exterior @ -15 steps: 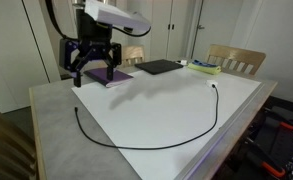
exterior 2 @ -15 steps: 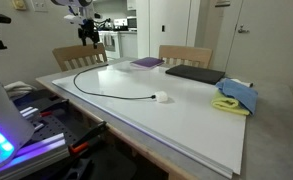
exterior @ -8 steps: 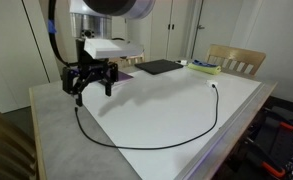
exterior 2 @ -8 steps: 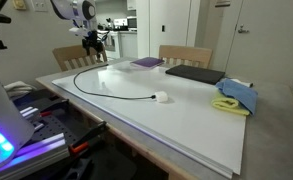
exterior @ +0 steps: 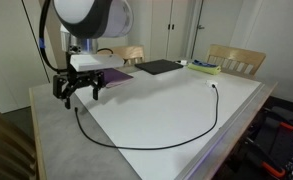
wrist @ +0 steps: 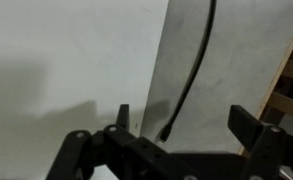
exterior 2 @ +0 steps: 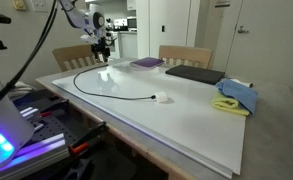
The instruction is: Fold the charging cable
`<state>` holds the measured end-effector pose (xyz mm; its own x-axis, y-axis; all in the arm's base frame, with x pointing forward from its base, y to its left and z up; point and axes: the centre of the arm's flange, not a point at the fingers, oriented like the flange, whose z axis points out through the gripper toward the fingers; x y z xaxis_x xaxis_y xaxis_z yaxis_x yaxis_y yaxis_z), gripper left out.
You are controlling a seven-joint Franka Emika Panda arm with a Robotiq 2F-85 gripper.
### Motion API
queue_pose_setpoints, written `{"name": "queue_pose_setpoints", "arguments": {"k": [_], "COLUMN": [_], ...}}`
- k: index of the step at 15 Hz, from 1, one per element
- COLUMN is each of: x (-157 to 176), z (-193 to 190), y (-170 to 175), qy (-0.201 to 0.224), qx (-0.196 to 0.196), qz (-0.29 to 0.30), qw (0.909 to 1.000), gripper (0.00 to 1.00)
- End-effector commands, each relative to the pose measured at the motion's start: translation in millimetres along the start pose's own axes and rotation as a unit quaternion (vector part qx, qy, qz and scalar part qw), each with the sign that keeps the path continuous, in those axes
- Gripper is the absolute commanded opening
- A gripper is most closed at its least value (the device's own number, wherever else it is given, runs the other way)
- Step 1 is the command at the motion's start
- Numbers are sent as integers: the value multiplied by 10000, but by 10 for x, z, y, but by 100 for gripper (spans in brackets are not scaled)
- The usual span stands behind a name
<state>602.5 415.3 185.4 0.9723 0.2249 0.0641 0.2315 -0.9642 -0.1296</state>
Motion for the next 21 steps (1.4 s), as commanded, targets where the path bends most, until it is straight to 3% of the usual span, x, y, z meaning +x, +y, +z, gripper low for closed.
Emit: {"name": "queue_pose_setpoints", "arguments": {"k": [1,10,16,21], "x": [352,269,235,218], "z": [163,394,405,502], "y": [-243,-416,-251,-267], "qy": [-189,-14,171,160], "qx": [-69,-170,-248,136], "qz": [58,321,820,975], "qw": [9998,9993,9962,9950], "gripper": [100,100,100,100]}}
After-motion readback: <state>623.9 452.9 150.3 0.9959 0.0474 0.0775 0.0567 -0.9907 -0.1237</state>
